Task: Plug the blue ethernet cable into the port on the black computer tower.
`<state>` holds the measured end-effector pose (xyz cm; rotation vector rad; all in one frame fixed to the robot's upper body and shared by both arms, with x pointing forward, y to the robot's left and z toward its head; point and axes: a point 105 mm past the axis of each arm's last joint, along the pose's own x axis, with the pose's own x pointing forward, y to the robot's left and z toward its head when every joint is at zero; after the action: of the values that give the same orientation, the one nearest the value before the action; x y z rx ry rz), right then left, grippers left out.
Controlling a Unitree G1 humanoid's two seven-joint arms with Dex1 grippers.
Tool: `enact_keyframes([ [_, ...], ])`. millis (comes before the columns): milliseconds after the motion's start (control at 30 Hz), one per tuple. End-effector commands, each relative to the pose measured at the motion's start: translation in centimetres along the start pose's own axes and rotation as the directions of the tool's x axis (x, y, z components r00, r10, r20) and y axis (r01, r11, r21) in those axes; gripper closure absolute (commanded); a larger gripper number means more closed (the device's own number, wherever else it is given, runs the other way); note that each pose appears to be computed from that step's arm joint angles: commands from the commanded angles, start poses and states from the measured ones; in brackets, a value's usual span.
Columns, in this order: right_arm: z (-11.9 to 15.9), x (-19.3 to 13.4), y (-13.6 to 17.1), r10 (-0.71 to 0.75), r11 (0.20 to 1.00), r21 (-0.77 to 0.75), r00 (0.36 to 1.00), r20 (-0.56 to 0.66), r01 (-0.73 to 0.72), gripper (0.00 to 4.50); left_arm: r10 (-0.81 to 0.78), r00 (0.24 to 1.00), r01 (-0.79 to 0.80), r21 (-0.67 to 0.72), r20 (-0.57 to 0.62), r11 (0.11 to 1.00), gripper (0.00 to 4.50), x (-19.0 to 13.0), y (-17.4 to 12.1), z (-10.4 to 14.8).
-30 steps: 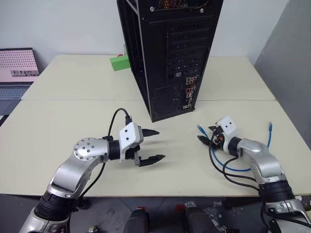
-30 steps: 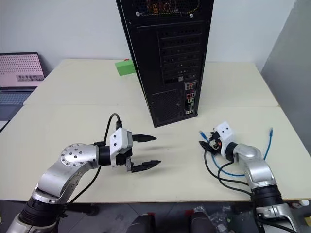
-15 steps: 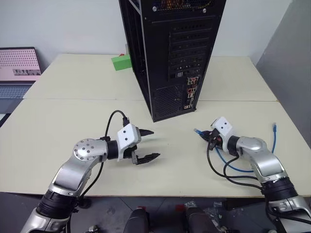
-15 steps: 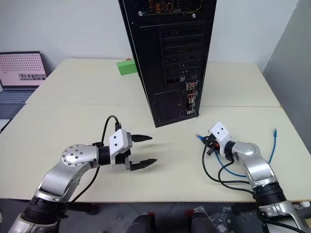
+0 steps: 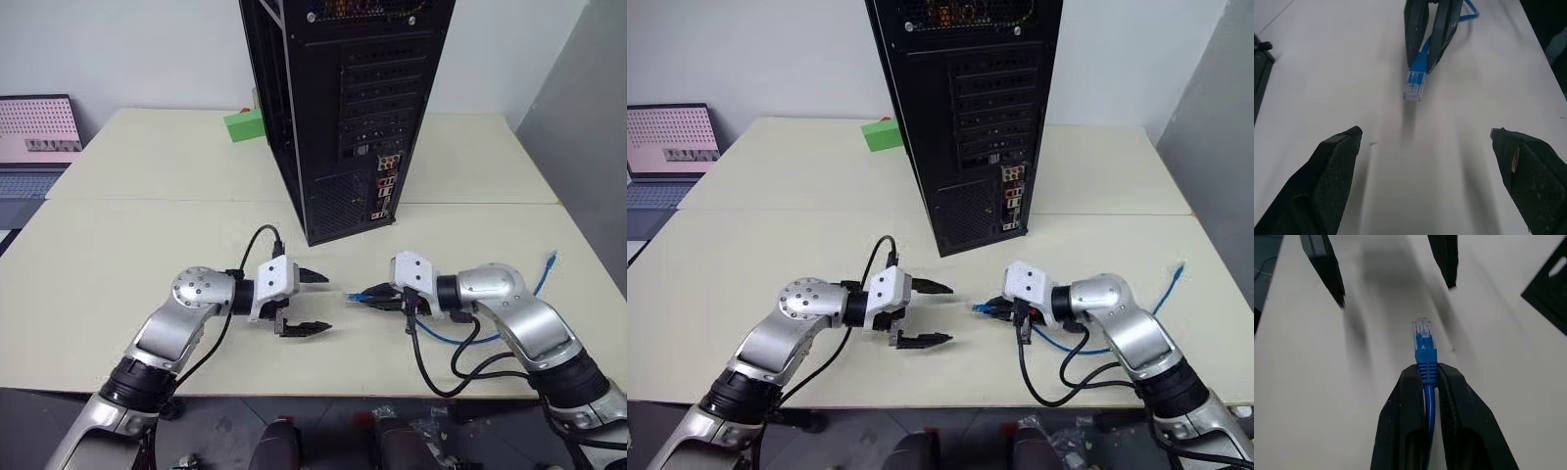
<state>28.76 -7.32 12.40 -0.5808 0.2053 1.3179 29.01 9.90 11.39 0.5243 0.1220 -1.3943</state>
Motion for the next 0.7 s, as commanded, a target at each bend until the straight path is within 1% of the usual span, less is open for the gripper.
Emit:
enact_keyframes([
  [33, 1.54, 0.03, 0.25, 0.022, 0.999, -0.044, 0.999, 0.029, -0.021, 4.39, -0.032, 0.999, 0.031, 0.048, 0.028, 0.998, 0.00, 0.82, -0.02, 0.85],
  [133, 1.63, 0.06, 0.29, 0.025, 0.999, -0.046, 0.999, 0.028, -0.023, 4.39, -0.040, 0.998, 0.038, 0.041, 0.048, 0.998, 0.00, 1.32, 0.09, 1.03],
  [200, 1.64, 0.06, 0.36, 0.028, 0.998, -0.050, 0.999, 0.025, -0.027, 4.39, -0.048, 0.997, 0.045, 0.042, 0.056, 0.998, 0.36, 1.52, 0.14, 1.17],
  [233, 1.65, 0.06, 0.39, 0.029, 0.998, -0.050, 0.999, 0.025, -0.028, 4.39, -0.051, 0.997, 0.049, 0.042, 0.061, 0.998, 0.37, 1.56, 0.15, 1.24],
  [333, 1.66, 0.07, 0.44, 0.031, 0.998, -0.055, 0.999, 0.022, -0.029, 4.39, -0.066, 0.996, 0.064, 0.039, 0.063, 0.997, 1.11, 1.53, 0.13, 1.29],
  [400, 1.68, 0.08, 0.50, 0.032, 0.998, -0.057, 0.999, 0.021, -0.031, 4.39, -0.070, 0.996, 0.068, 0.039, 0.061, 0.997, 1.40, 1.50, 0.12, 1.28],
  [533, 1.67, 0.10, 0.59, 0.035, 0.998, -0.062, 0.999, 0.016, -0.034, 4.39, -0.073, 0.995, 0.071, 0.041, 0.062, 0.997, 2.20, 1.56, 0.13, 1.34],
  [567, 1.68, 0.11, 0.59, 0.035, 0.997, -0.062, 0.999, 0.016, -0.034, 4.39, -0.073, 0.995, 0.071, 0.043, 0.063, 0.997, 2.49, 1.59, 0.15, 1.37],
  [600, 1.68, 0.11, 0.59, 0.034, 0.997, -0.063, 0.999, 0.016, -0.033, 4.39, -0.073, 0.995, 0.071, 0.044, 0.063, 0.997, 2.61, 1.60, 0.16, 1.38],
  [700, 1.71, 0.14, 0.57, 0.034, 0.997, -0.068, 0.999, 0.014, -0.033, 4.39, -0.066, 0.996, 0.063, 0.054, 0.059, 0.997, 3.31, 1.72, 0.39, 1.41],
])
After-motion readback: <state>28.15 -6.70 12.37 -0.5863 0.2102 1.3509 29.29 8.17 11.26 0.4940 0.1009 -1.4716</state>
